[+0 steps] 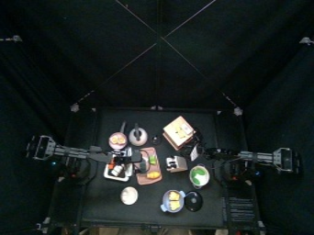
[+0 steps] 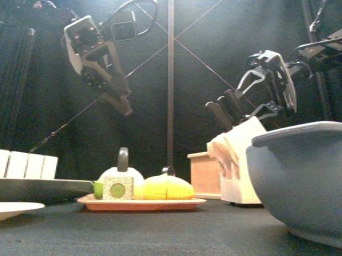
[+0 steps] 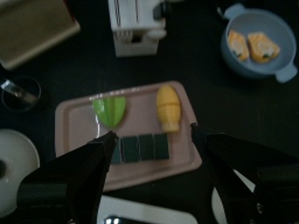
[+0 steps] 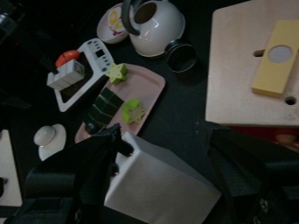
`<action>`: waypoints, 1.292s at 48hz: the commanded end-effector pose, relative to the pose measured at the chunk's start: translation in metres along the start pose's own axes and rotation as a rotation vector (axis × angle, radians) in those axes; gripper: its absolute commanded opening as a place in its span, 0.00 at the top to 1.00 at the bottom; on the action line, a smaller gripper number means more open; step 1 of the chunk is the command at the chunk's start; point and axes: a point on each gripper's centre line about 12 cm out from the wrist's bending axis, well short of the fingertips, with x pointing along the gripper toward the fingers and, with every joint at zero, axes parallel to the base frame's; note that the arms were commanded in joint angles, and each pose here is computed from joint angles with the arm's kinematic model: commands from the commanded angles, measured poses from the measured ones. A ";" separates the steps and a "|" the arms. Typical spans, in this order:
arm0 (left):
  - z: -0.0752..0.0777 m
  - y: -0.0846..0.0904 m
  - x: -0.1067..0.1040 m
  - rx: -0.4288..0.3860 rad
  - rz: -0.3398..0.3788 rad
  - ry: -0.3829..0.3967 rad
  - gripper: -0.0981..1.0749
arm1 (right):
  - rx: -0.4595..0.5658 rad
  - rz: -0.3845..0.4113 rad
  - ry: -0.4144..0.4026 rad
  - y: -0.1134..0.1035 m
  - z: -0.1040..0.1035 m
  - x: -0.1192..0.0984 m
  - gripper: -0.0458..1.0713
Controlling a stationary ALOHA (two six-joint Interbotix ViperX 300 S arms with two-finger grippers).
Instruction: Grab cleaver
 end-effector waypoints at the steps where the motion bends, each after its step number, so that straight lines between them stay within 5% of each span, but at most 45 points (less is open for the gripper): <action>1: 0.022 0.008 0.006 -0.013 0.009 -0.091 0.06 | 0.005 -0.024 0.002 -0.004 -0.002 0.000 0.07; 32: 0.073 0.027 0.083 0.113 0.063 -0.119 0.07 | 0.012 -0.081 0.030 -0.019 -0.016 -0.001 0.07; 62: 0.078 0.026 0.096 0.123 0.051 -0.152 0.07 | 0.012 -0.081 0.029 -0.019 -0.016 -0.001 0.07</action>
